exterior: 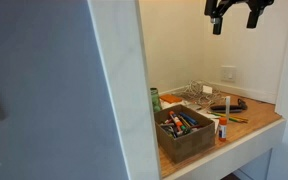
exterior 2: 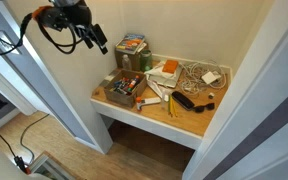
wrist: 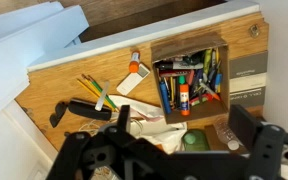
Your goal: Take the orange sharpie out of the box and put it on the shelf
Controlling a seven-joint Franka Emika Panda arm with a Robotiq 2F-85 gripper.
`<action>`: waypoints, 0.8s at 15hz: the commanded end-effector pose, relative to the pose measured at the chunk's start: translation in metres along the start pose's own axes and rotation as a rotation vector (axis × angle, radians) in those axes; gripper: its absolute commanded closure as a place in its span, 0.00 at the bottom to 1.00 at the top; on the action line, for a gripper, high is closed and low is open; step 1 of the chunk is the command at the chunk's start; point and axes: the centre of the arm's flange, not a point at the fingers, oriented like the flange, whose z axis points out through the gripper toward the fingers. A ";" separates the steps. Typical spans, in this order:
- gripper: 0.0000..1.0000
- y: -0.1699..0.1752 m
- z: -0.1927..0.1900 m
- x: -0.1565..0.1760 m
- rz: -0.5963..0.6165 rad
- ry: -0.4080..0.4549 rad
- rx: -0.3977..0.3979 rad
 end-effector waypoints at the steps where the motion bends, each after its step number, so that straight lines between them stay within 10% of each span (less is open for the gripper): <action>1: 0.00 0.000 0.000 0.000 0.000 0.000 0.000; 12: 0.00 -0.023 0.042 0.033 -0.096 -0.089 0.015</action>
